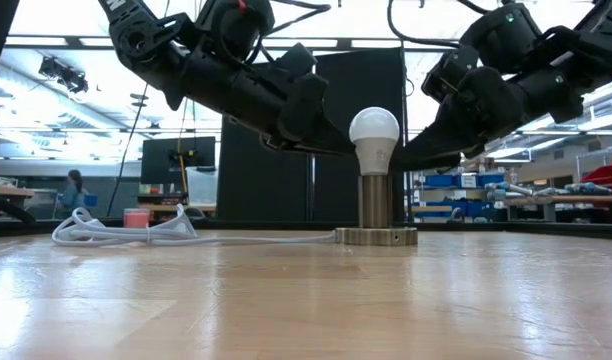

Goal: Screw lightbulb
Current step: Insert the white lightbulb into the silver lamp

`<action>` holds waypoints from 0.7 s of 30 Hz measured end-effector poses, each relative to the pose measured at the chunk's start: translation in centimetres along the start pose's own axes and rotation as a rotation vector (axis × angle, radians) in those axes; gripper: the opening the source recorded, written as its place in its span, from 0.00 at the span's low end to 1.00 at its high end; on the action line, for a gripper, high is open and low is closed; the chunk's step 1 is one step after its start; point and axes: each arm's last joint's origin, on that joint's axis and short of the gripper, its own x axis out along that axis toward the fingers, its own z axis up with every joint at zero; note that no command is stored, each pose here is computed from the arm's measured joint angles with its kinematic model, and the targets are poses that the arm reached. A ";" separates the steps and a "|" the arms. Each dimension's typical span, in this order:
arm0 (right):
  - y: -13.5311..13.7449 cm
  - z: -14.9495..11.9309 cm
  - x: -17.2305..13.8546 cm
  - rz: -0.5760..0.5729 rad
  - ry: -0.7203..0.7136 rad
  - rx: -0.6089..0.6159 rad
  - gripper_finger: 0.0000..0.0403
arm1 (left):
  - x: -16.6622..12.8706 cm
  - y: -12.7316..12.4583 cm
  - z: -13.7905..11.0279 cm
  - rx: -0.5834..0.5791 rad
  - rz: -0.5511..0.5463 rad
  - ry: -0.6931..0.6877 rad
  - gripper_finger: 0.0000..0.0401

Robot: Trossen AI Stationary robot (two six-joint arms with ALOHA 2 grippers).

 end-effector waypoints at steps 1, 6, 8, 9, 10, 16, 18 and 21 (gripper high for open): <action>0.0 0.0 0.0 0.000 0.000 0.001 0.56 | 0.0 0.0 0.0 0.000 0.000 0.001 0.47; 0.3 0.0 0.0 0.010 0.001 -0.001 0.56 | 0.0 0.2 0.0 -0.002 0.004 0.000 0.47; 0.5 0.0 0.0 0.018 -0.003 -0.003 0.56 | 0.1 0.2 0.0 -0.008 0.006 0.001 0.47; 0.6 0.0 0.0 0.023 -0.005 -0.005 0.56 | 0.1 0.2 0.0 -0.008 0.006 0.001 0.47; 0.7 0.0 0.0 0.028 -0.009 -0.007 0.56 | 0.1 0.2 0.0 -0.007 0.007 0.001 0.47; 1.2 0.3 0.0 0.049 -0.043 0.002 0.56 | 0.2 0.5 0.1 -0.012 0.002 -0.004 0.47; 1.3 0.3 0.0 0.051 -0.042 0.004 0.56 | 0.2 0.6 0.1 -0.013 0.004 -0.004 0.47; 1.3 0.3 0.0 0.052 -0.042 0.008 0.56 | 0.2 0.6 0.1 -0.014 0.004 -0.006 0.47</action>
